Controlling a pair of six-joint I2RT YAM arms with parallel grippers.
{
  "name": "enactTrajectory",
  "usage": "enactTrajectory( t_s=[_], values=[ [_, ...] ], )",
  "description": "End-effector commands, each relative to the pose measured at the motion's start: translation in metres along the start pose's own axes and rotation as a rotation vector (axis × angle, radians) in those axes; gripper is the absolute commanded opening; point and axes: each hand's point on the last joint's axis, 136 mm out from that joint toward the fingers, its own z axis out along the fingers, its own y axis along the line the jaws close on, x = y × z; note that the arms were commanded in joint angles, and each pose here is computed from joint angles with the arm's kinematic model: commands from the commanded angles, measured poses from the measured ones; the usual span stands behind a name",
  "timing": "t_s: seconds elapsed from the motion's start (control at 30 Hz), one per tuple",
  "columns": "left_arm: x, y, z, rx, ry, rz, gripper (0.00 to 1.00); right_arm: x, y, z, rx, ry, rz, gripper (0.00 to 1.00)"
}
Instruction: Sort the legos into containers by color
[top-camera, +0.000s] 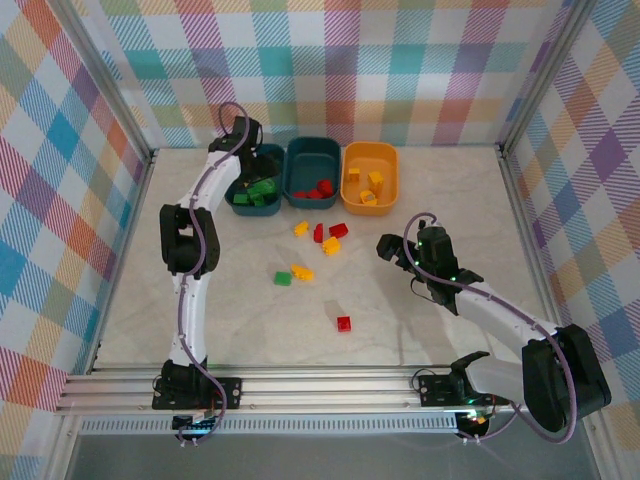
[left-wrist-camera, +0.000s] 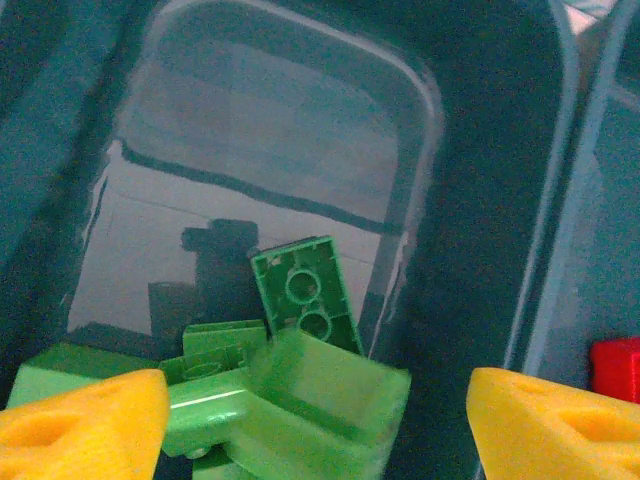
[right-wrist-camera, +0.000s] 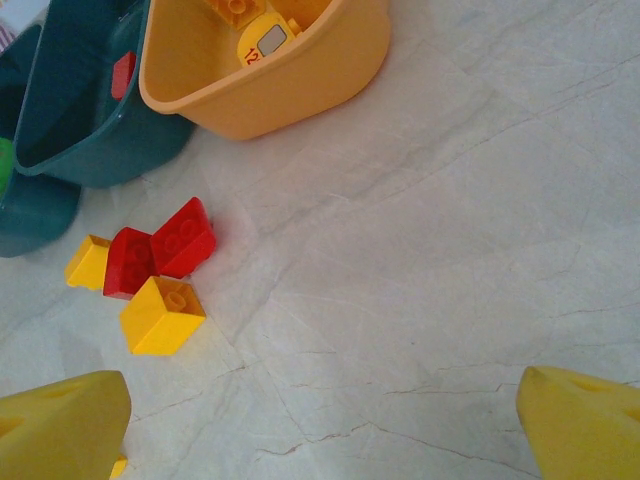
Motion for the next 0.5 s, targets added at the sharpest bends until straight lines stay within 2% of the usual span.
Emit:
enactTrajectory(
  t_s=[0.0, 0.1, 0.2, 0.33, 0.47],
  values=[
    [-0.014, -0.024, -0.050, 0.066, -0.080, 0.060, 0.87, -0.001, 0.002, -0.002, -0.014, -0.003, -0.024, 0.99],
    [-0.009, -0.029, -0.087, 0.097, -0.147, 0.057, 0.92, 0.001, 0.004, -0.001, -0.022, 0.007, -0.024, 0.99],
    [0.025, -0.024, -0.116, 0.103, -0.204, 0.053, 0.94, 0.001, 0.004, -0.001, -0.023, 0.008, -0.024, 0.99],
    [0.117, -0.007, -0.121, 0.119, -0.157, 0.064, 0.94, 0.002, 0.005, 0.000, -0.028, 0.015, -0.017, 0.99],
    [0.213, 0.002, -0.119, 0.131, -0.046, 0.205, 0.96, 0.009, 0.007, 0.007, -0.049, 0.049, 0.006, 0.99]
  ],
)
